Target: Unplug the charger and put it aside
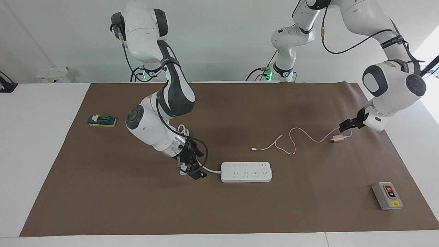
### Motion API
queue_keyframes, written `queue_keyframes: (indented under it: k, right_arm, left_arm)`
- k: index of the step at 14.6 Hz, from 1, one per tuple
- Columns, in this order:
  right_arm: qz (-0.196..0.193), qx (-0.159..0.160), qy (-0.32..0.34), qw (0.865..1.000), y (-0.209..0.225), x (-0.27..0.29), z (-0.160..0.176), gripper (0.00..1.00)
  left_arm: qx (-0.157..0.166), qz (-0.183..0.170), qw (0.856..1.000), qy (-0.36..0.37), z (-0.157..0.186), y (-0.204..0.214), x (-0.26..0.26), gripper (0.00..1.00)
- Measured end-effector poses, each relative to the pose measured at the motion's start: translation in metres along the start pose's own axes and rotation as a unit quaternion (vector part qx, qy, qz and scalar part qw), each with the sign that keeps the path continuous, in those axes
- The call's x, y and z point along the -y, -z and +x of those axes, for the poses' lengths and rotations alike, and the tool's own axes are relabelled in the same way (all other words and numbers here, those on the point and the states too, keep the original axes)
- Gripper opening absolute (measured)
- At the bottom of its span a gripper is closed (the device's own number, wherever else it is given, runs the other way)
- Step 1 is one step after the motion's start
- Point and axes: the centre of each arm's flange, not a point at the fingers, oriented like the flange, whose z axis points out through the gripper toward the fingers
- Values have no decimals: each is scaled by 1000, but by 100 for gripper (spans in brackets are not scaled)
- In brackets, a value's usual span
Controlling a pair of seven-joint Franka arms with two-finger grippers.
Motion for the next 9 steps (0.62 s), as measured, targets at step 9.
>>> queue_keyframes:
  k: [9]
  right_arm:
    - [-107,-72,349,928,156,-45,76,100]
  left_arm:
    - [-66,4,997,26,-45,124,-1,100]
